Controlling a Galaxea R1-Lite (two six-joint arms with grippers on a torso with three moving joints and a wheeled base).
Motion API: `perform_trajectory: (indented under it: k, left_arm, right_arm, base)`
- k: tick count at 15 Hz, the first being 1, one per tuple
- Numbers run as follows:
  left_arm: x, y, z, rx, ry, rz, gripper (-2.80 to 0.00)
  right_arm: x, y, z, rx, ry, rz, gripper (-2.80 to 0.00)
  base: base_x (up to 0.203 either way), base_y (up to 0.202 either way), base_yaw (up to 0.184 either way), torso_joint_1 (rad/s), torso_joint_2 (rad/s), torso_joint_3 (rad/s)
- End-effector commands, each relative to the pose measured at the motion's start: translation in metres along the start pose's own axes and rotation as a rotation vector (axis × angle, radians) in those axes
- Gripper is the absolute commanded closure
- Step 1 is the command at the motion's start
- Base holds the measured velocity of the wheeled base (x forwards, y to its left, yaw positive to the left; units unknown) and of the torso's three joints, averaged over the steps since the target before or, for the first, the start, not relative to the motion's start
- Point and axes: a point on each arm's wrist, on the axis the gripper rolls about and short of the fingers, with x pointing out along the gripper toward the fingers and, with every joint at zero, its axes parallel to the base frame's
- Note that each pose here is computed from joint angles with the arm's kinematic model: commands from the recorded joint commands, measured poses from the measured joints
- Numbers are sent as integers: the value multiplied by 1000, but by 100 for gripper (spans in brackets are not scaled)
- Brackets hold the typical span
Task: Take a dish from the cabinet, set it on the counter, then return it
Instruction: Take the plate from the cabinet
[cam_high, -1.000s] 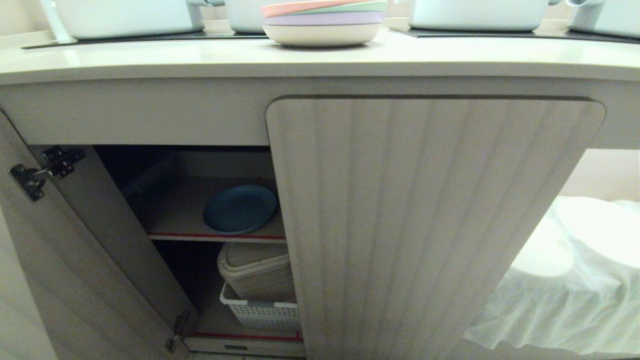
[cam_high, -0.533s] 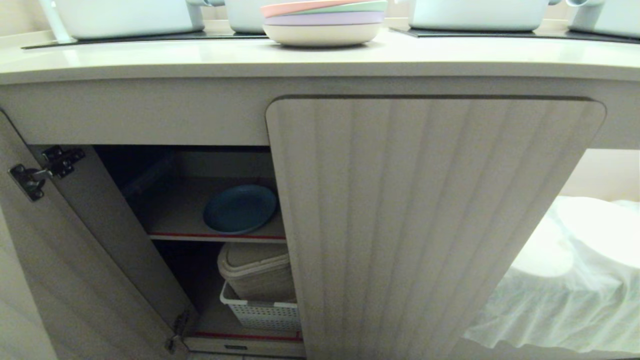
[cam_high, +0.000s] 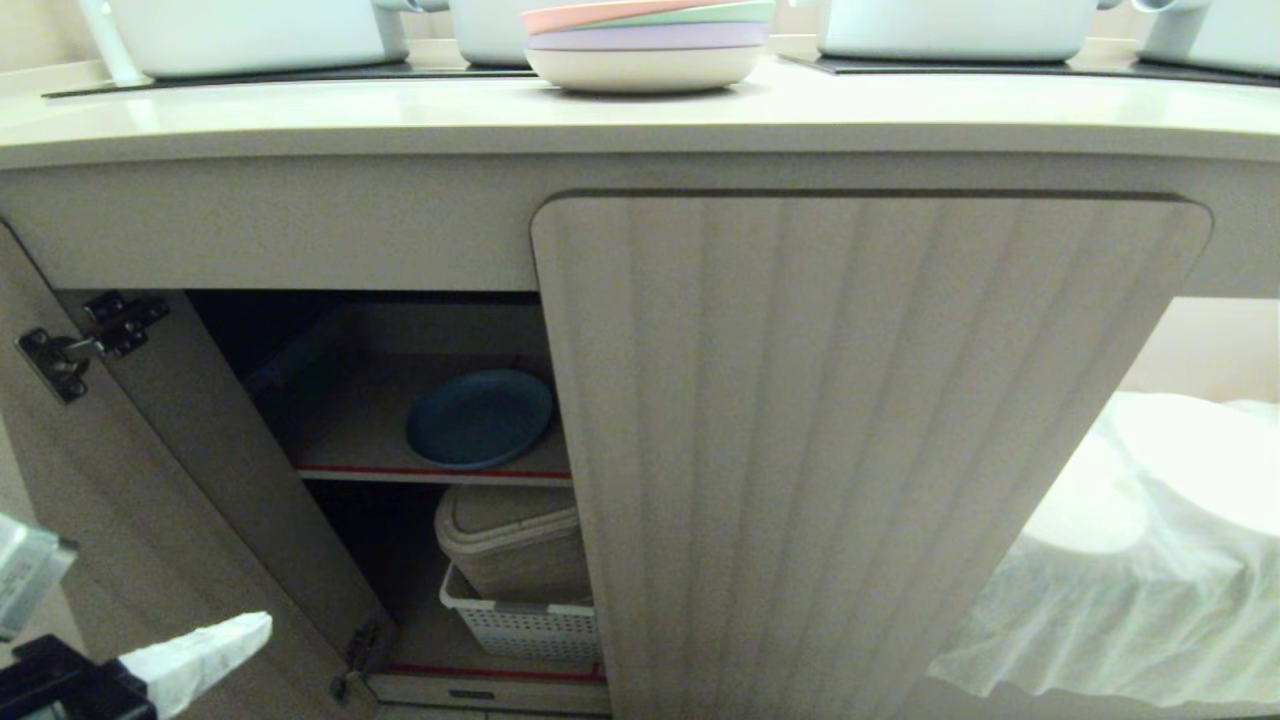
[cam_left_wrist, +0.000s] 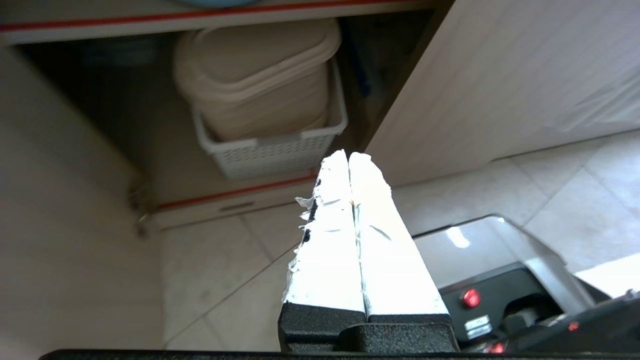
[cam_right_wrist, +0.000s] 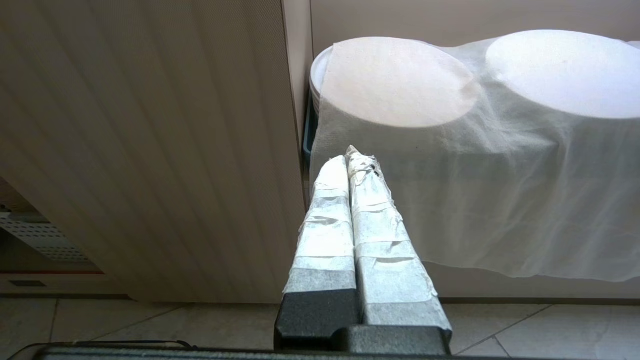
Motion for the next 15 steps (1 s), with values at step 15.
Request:
perform_trajectory:
  k: [15]
  left_arm:
    - [173,46,-39,-84,21,-3,0]
  right_arm:
    - [0,0,0,1,0,0,0]
  base:
    - [0,0,0,0,0,0]
